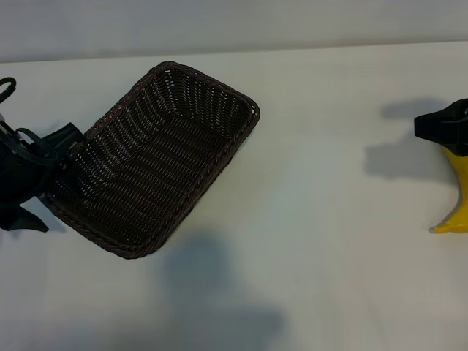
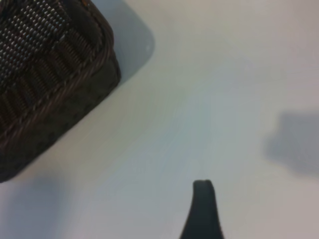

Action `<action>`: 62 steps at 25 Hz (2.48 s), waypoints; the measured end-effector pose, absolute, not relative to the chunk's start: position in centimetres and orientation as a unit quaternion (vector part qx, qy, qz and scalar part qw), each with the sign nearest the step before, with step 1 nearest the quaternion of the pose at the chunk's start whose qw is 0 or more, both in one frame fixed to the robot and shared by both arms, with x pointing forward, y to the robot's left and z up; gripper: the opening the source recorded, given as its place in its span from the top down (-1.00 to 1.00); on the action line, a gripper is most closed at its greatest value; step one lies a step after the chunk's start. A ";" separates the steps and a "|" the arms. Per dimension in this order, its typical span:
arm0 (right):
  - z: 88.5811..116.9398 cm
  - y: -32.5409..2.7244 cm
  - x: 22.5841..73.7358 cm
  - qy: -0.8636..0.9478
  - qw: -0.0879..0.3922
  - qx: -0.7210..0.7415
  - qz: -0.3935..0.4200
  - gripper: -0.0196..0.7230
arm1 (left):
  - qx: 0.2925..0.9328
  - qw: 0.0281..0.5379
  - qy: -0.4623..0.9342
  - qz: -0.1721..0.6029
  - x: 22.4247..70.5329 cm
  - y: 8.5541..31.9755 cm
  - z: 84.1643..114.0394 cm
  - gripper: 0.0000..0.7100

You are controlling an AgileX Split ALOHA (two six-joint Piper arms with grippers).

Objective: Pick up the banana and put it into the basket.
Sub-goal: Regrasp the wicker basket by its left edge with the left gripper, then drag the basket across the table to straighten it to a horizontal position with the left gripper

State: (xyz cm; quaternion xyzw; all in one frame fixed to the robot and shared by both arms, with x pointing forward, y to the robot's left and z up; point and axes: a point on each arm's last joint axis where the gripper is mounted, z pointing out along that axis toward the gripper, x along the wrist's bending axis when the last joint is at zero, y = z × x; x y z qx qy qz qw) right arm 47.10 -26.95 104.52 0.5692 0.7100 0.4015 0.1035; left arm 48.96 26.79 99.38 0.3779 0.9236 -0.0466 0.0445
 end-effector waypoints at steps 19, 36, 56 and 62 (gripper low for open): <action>104.5 -27.0 47.1 0.710 0.105 0.570 0.402 -0.59 | 0.349 0.063 0.933 -0.063 47.7 26.5 94.0 -0.65; 104.5 -27.0 47.1 0.710 0.105 0.570 0.402 -0.59 | 0.339 0.069 0.936 -0.065 48.6 26.4 92.5 0.27; 104.5 -27.0 47.1 0.709 0.105 0.570 0.402 -0.59 | 0.395 0.105 0.910 -0.076 50.9 25.7 95.1 0.54; 104.5 -27.0 47.1 0.709 0.105 0.570 0.402 -0.59 | 0.475 0.122 0.868 -0.073 52.5 25.4 97.4 0.54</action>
